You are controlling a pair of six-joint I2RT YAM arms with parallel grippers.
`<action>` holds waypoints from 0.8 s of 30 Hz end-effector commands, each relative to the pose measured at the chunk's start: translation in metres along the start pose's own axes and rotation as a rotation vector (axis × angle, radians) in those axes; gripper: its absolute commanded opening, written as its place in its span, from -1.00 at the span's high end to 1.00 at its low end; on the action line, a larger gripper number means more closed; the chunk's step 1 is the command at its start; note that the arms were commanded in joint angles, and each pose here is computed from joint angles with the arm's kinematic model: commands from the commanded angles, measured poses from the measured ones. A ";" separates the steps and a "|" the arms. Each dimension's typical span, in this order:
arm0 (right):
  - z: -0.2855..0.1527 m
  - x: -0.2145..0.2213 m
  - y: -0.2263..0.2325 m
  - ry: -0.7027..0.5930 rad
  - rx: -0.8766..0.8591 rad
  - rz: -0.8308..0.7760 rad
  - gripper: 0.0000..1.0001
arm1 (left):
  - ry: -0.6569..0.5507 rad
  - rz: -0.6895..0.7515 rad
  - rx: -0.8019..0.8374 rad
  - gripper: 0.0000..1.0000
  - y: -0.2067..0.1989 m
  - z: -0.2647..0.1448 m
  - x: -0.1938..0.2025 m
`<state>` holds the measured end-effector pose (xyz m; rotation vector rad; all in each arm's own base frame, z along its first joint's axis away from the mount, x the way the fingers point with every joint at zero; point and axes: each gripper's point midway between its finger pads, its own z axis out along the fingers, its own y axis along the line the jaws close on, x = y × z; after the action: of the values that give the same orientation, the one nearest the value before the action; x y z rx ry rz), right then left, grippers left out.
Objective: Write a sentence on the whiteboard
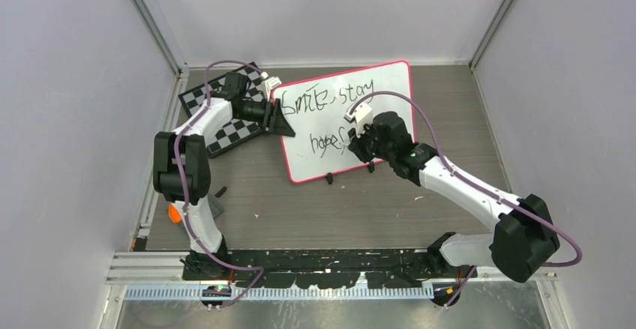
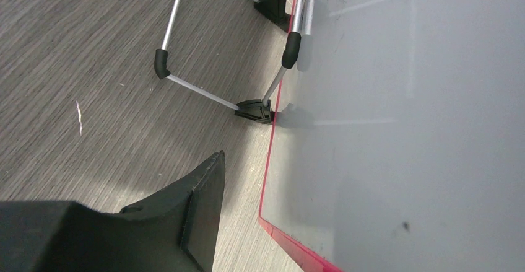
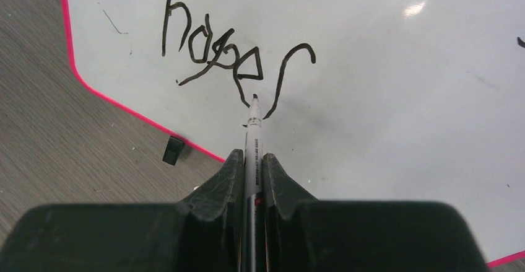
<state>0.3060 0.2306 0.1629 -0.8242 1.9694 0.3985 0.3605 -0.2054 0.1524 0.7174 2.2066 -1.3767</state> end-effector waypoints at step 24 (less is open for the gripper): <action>0.000 -0.017 -0.041 -0.029 0.169 0.031 0.99 | 0.014 0.017 -0.039 0.81 0.009 0.002 -0.003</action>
<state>0.3238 0.2219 0.1563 -0.7643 2.0098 0.3442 0.3614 -0.2054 0.1525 0.7164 2.2093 -1.3832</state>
